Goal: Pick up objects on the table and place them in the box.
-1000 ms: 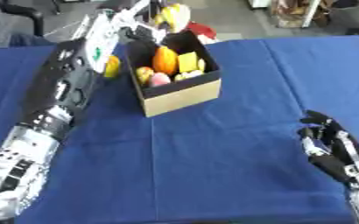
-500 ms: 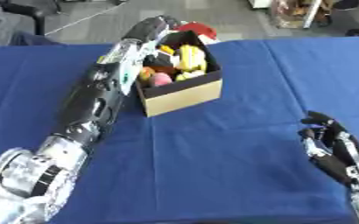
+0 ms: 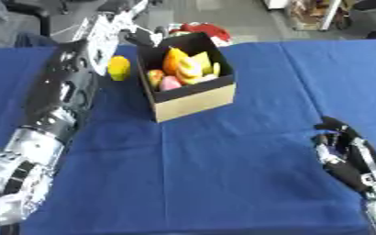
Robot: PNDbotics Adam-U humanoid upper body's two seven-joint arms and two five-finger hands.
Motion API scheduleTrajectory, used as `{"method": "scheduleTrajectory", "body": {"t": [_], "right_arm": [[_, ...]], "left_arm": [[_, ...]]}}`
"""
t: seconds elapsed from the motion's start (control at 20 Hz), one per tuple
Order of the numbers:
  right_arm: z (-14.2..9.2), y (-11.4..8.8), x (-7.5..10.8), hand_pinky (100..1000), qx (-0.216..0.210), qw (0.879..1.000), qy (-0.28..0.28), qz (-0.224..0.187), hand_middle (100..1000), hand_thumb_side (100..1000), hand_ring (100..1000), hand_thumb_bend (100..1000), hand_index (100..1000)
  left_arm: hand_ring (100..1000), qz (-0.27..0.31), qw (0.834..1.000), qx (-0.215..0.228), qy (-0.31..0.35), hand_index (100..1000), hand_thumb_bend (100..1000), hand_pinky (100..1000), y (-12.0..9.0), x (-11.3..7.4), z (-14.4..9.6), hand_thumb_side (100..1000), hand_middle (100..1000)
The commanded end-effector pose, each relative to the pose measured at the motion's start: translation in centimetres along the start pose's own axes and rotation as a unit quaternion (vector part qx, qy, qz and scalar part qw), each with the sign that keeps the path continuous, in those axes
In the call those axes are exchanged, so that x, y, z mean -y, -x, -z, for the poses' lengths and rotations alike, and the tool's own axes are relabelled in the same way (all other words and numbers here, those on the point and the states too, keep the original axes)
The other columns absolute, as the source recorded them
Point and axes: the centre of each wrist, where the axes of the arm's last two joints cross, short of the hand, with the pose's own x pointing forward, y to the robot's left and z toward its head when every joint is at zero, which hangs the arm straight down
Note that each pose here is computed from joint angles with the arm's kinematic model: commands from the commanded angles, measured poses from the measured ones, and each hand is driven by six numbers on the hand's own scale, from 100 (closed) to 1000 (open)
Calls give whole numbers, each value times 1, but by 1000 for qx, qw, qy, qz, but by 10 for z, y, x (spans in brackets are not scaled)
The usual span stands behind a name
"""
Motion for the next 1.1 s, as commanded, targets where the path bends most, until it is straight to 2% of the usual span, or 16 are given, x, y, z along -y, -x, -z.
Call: {"method": "scheduleTrajectory", "body": {"t": [0.05,0.2,0.35,0.55,0.85,1.1], "right_arm": [[1,-3,9,751,6,1000,3,-13,738,274,672,100,884],[1,-3,9,751,6,1000,2,-14,738,274,672,100,884],[2,-3,10,751,7,1000,2,-14,738,272,672,100,884],[3,-4,10,751,8,1000,4,-14,739,270,672,100,884],[5,-4,10,751,10,1000,6,-12,739,268,672,100,884],[7,-6,9,751,14,1000,6,-10,739,267,672,100,884]], "left_arm": [[775,7,996,-86,-20,909,200,807,38,-21,-7,182,815],[776,10,985,-173,2,911,245,807,64,4,-12,198,814],[779,17,973,-231,24,912,257,806,75,31,-16,211,818],[779,24,971,-235,35,913,266,807,75,47,-17,212,818],[785,28,972,-228,50,922,289,812,71,56,-16,261,827],[784,44,970,-226,79,926,341,810,70,70,-20,230,829]]}}
